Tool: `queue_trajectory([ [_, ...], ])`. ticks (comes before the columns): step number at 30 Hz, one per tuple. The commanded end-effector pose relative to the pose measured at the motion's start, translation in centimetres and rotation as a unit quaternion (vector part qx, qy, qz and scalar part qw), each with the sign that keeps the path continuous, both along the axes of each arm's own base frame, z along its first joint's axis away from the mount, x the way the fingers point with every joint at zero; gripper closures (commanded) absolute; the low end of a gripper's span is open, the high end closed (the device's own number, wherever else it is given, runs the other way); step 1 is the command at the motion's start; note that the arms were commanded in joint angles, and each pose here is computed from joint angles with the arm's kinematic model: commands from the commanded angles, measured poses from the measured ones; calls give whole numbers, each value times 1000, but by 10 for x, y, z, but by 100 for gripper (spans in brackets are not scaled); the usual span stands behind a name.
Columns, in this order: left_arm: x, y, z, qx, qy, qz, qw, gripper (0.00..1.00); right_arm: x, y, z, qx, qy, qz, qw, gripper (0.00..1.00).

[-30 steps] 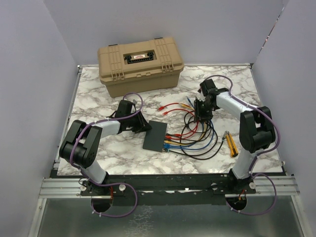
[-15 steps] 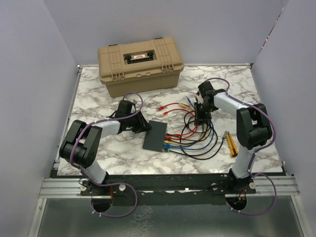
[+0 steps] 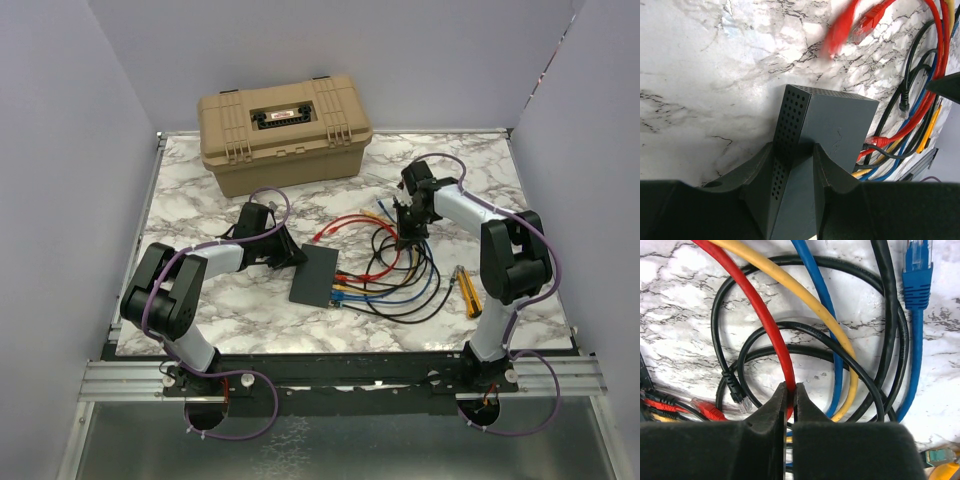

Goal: Pull the plug from the switch port
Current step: Pick up the connector from the center of the board.

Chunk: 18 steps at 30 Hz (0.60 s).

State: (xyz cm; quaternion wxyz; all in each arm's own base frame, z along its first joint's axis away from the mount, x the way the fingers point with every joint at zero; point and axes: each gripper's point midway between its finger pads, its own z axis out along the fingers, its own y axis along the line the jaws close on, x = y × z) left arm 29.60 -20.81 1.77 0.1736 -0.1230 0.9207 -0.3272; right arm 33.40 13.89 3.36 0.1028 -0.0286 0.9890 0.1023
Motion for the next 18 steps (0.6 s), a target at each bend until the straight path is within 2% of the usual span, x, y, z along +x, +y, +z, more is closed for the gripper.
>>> queue_trajectory([
  [1,-86,74,-96,202,162,7,966,100,7,-1,11,-4,-10,7,1000,98],
  [18,-85,73,-96,201,162,5,966,100,28,2,73,3,-66,13,998,100],
])
